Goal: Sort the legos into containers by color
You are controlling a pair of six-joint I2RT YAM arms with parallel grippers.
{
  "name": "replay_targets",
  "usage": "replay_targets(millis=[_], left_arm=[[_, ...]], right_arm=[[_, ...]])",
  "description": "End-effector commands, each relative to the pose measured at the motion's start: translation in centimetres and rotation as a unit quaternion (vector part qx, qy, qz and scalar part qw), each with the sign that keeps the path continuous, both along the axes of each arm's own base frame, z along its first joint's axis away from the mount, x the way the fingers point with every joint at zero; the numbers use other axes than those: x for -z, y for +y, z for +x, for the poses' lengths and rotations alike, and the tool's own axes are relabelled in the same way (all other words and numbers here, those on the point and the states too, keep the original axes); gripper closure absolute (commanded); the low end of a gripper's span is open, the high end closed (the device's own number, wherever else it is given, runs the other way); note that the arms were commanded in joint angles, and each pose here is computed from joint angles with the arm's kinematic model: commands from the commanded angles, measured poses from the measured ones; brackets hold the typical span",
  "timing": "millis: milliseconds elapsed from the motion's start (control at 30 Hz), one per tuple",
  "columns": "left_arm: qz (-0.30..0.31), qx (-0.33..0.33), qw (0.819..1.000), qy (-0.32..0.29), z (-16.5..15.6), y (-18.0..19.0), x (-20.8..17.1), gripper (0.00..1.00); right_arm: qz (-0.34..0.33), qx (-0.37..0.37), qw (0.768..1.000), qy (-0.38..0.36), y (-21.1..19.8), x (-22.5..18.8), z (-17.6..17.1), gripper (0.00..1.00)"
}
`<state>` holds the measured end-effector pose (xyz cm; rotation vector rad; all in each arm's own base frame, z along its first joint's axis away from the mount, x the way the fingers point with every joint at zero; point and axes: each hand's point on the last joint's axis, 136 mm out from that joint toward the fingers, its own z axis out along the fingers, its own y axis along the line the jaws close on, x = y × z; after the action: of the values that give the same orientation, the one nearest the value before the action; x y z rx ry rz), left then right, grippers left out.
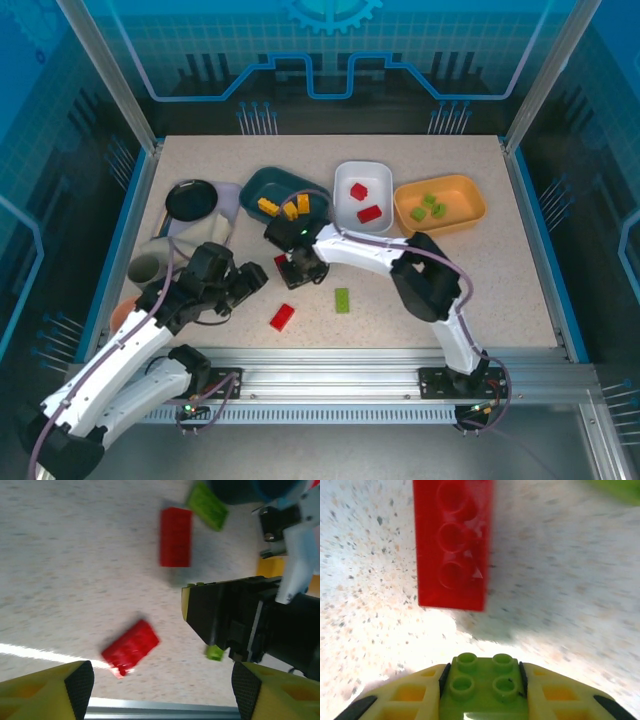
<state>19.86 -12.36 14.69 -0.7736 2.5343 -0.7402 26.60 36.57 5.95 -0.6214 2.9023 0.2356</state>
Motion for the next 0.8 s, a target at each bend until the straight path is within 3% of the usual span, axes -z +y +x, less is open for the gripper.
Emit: replay_targets(millis=[0, 167, 367, 600, 767], left_arm=[[-0.072, 0.063, 0.993, -0.068, 3.5, -4.3, -3.9, 0.23], [-0.098, 0.126, 0.982, -0.106, 8.6, -9.2, -7.1, 0.22], [-0.111, 0.191, 0.968, -0.12, 14.1, -15.7, -9.0, 0.22], [-0.117, 0.234, 0.959, -0.11, 17.7, -20.7, -8.7, 0.22], [-0.115, 0.244, 0.959, -0.084, 18.4, -22.0, -7.0, 0.21]], right_arm=[[0.019, 0.057, 0.997, -0.046, -5.1, -6.1, 3.2, 0.75], [0.011, 0.154, 0.985, -0.075, -14.9, -9.1, 8.3, 0.75], [-0.014, 0.287, 0.955, -0.076, -27.4, -9.1, 14.5, 0.74], [-0.063, 0.399, 0.913, -0.06, -37.4, -6.0, 19.3, 0.74], [-0.072, 0.432, 0.899, -0.026, -40.8, -3.1, 21.5, 0.73]])
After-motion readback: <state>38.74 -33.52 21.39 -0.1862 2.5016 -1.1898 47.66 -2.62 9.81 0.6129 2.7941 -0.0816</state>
